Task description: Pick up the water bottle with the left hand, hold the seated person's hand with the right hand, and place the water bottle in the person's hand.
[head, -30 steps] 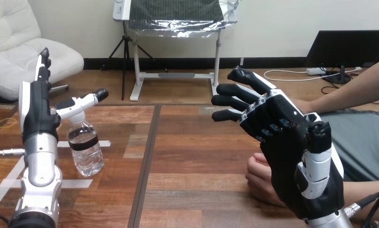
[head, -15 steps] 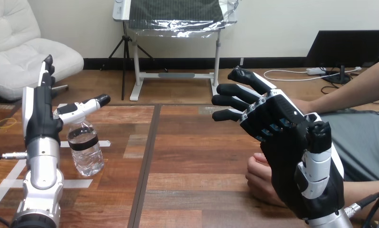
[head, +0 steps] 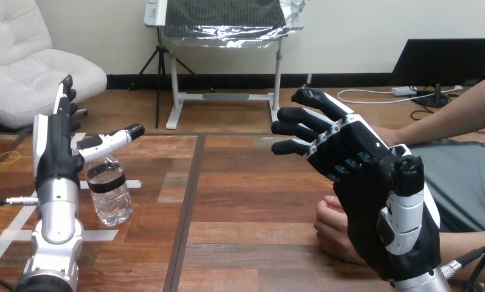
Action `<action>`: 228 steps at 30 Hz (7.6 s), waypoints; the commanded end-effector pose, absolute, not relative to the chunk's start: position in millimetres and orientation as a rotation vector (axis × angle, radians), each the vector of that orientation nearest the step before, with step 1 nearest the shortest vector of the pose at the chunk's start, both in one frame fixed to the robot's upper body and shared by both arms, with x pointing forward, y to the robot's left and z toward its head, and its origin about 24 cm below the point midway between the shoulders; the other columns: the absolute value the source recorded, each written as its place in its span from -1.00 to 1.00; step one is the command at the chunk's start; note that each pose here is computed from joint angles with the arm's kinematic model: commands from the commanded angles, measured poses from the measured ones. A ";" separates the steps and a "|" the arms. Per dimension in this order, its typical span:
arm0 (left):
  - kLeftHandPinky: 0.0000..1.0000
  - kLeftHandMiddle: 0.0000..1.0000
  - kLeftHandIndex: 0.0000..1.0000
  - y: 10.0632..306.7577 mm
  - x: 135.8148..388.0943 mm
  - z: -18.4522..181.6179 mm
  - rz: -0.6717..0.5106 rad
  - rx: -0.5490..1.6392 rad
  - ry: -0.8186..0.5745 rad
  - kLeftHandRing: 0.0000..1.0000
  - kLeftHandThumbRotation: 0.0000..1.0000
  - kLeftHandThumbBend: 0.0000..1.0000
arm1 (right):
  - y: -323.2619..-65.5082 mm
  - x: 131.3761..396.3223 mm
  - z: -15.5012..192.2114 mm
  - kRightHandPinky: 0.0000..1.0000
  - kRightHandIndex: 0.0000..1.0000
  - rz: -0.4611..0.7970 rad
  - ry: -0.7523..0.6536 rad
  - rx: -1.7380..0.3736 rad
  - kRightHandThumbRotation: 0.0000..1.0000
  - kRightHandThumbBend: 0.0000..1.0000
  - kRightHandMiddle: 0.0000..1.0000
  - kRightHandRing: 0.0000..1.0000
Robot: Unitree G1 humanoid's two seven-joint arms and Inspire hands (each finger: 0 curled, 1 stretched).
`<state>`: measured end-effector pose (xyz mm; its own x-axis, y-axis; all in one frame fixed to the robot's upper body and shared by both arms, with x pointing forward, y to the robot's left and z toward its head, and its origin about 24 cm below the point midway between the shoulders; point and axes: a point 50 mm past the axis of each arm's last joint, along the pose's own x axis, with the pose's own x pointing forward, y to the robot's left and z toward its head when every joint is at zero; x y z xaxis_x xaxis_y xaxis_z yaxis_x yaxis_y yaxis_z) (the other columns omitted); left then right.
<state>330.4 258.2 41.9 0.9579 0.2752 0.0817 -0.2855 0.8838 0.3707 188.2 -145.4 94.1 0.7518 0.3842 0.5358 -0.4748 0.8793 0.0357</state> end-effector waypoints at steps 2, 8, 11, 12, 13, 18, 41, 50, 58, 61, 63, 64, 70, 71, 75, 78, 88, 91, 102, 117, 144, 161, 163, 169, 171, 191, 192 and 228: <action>0.77 0.90 0.95 255.8 334.6 48.0 0.271 0.401 -0.047 0.87 -0.60 0.81 | -145.1 194.7 105.7 0.42 0.69 0.475 -0.613 0.166 1.00 0.31 0.61 0.57; 0.84 0.91 0.96 254.5 333.3 43.7 0.253 0.378 -0.028 0.90 -0.57 0.82 | -145.0 194.4 105.6 0.41 0.69 0.472 -0.612 0.167 1.00 0.31 0.60 0.57; 0.89 0.92 0.97 253.4 332.9 42.7 0.247 0.374 -0.025 0.92 -0.54 0.83 | -144.8 194.4 105.8 0.41 0.69 0.472 -0.613 0.167 1.00 0.30 0.60 0.57; 0.89 0.91 0.97 253.1 332.8 42.6 0.247 0.375 -0.026 0.92 -0.54 0.84 | -144.7 194.4 105.8 0.41 0.69 0.472 -0.613 0.167 1.00 0.30 0.60 0.57; 0.89 0.91 0.97 252.7 332.3 41.8 0.244 0.374 -0.025 0.92 -0.53 0.84 | -144.7 194.4 105.8 0.41 0.69 0.471 -0.613 0.167 1.00 0.30 0.60 0.57; 0.91 0.92 0.96 251.8 331.6 39.2 0.238 0.372 -0.016 0.92 -0.54 0.81 | -144.8 194.5 105.6 0.40 0.69 0.471 -0.615 0.166 1.00 0.30 0.60 0.57; 0.89 0.92 0.95 249.0 329.7 28.9 0.237 0.361 0.047 0.91 -0.51 0.81 | -144.3 194.2 106.1 0.39 0.68 0.467 -0.614 0.164 1.00 0.32 0.60 0.56; 0.85 0.91 0.95 248.6 329.3 26.2 0.235 0.348 0.068 0.89 -0.53 0.79 | -144.1 194.3 106.1 0.39 0.69 0.471 -0.613 0.169 1.00 0.31 0.60 0.56; 0.81 0.91 0.95 249.6 329.3 22.4 0.245 0.340 0.105 0.89 -0.57 0.78 | -144.0 194.2 106.1 0.39 0.69 0.473 -0.612 0.172 1.00 0.29 0.60 0.57; 0.78 0.91 0.95 251.0 329.3 20.5 0.248 0.347 0.127 0.89 -0.59 0.76 | -144.1 194.5 105.8 0.39 0.69 0.474 -0.614 0.171 1.00 0.29 0.60 0.57; 0.77 0.92 0.95 251.6 329.2 19.3 0.252 0.336 0.138 0.90 -0.61 0.75 | -144.1 194.5 105.8 0.39 0.69 0.473 -0.613 0.172 1.00 0.30 0.60 0.57; 0.77 0.93 0.95 252.2 329.0 18.3 0.253 0.335 0.148 0.90 -0.62 0.74 | -144.1 194.5 105.8 0.39 0.69 0.474 -0.613 0.173 1.00 0.30 0.60 0.57; 0.77 0.94 0.97 253.5 328.7 15.7 0.252 0.345 0.178 0.91 -0.64 0.70 | -144.5 194.0 106.1 0.39 0.69 0.477 -0.611 0.174 1.00 0.31 0.60 0.56; 0.77 0.95 0.97 253.4 328.6 15.4 0.252 0.346 0.179 0.91 -0.64 0.70 | -144.6 194.0 106.0 0.39 0.69 0.476 -0.611 0.174 1.00 0.31 0.60 0.56; 0.77 0.94 0.98 252.9 328.8 15.0 0.252 0.348 0.185 0.90 -0.66 0.68 | -145.0 193.9 106.2 0.39 0.69 0.473 -0.613 0.173 1.00 0.31 0.60 0.56; 0.77 0.95 0.98 253.5 328.8 13.9 0.250 0.363 0.198 0.90 -0.67 0.66 | -145.2 193.9 106.3 0.39 0.68 0.474 -0.612 0.174 1.00 0.31 0.60 0.56; 0.82 0.96 1.00 254.6 328.8 9.8 0.258 0.347 0.246 0.93 -0.64 0.68 | -145.2 193.9 106.6 0.39 0.68 0.479 -0.618 0.175 1.00 0.30 0.60 0.56; 0.84 0.96 0.99 254.7 329.2 9.0 0.260 0.349 0.261 0.94 -0.61 0.69 | -144.9 193.6 107.0 0.39 0.68 0.479 -0.617 0.175 1.00 0.30 0.60 0.56; 0.83 0.95 0.98 252.5 331.8 10.2 0.262 0.335 0.275 0.93 -0.61 0.70 | -145.5 193.7 107.2 0.38 0.68 0.485 -0.619 0.172 1.00 0.30 0.60 0.57; 0.83 0.94 0.96 251.6 333.9 9.4 0.261 0.356 0.308 0.92 -0.54 0.74 | -145.4 192.9 107.9 0.37 0.67 0.482 -0.619 0.166 1.00 0.32 0.60 0.56; 0.79 0.92 0.94 246.3 341.0 14.1 0.253 0.360 0.318 0.90 -0.54 0.80 | -144.9 192.8 107.6 0.36 0.68 0.481 -0.617 0.173 1.00 0.32 0.60 0.56; 0.74 0.90 0.92 244.0 345.0 17.1 0.257 0.354 0.322 0.87 -0.55 0.79 | -145.3 192.0 108.0 0.36 0.68 0.480 -0.620 0.172 1.00 0.32 0.60 0.56; 0.73 0.90 0.92 243.7 345.7 17.7 0.261 0.351 0.325 0.86 -0.55 0.79 | -145.3 192.0 108.1 0.36 0.68 0.482 -0.618 0.174 1.00 0.32 0.60 0.56; 0.68 0.88 0.89 243.0 347.7 19.0 0.268 0.368 0.340 0.84 -0.56 0.79 | -145.5 191.9 108.1 0.36 0.68 0.484 -0.621 0.174 1.00 0.32 0.60 0.56; 0.67 0.87 0.88 242.8 348.2 19.2 0.269 0.375 0.347 0.83 -0.55 0.81 | -145.6 191.9 108.1 0.36 0.68 0.484 -0.622 0.175 1.00 0.32 0.60 0.56; 0.53 0.80 0.75 237.4 354.0 24.2 0.246 0.460 0.366 0.78 -0.64 0.79 | -145.8 191.1 109.2 0.33 0.66 0.482 -0.629 0.171 1.00 0.34 0.58 0.54; 0.53 0.80 0.74 237.3 354.2 24.3 0.246 0.459 0.367 0.77 -0.65 0.79 | -145.8 191.1 109.2 0.33 0.66 0.482 -0.629 0.171 1.00 0.34 0.58 0.54; -0.50 -0.17 0.07 232.3 353.0 21.8 0.265 0.451 0.346 -0.37 -1.00 0.30 | -146.0 191.2 109.4 0.31 0.65 0.478 -0.632 0.176 1.00 0.36 0.57 0.53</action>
